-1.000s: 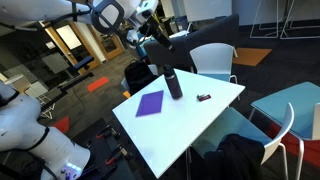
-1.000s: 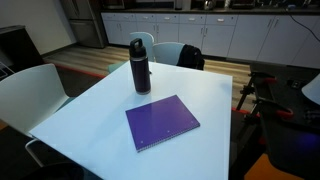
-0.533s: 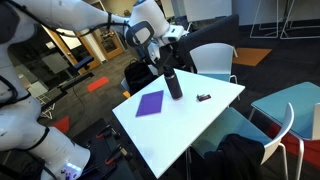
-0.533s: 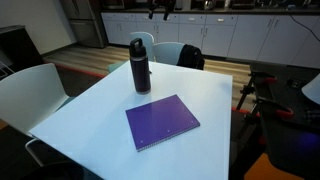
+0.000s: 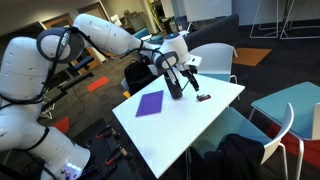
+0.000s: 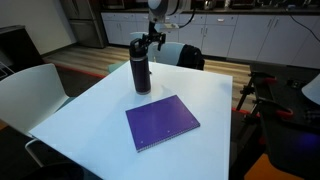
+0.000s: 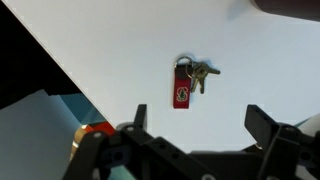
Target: Move the keys to the front
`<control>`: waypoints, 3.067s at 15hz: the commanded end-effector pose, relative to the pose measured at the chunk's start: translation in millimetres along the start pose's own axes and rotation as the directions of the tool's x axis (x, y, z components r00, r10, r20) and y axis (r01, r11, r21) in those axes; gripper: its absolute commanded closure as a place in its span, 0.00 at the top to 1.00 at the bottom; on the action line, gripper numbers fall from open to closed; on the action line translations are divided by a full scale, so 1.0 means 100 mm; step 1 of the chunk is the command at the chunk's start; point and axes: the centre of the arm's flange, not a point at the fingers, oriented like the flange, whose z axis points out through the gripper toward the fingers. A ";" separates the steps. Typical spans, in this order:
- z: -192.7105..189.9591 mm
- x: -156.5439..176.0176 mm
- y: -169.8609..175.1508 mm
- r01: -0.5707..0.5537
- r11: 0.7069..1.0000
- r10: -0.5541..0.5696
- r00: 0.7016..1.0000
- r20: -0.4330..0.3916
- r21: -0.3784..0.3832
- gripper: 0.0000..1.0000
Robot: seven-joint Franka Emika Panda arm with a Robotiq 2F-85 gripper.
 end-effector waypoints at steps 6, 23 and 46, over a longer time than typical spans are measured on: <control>0.40 0.01 -0.06 0.024 0.999 -0.023 1.000 0.008 -0.039 1.00; 1.52 -0.21 -0.13 0.135 0.991 -0.133 0.980 -0.149 0.006 0.66; 0.62 -1.24 0.44 0.170 0.985 -0.164 0.961 0.222 -0.010 0.19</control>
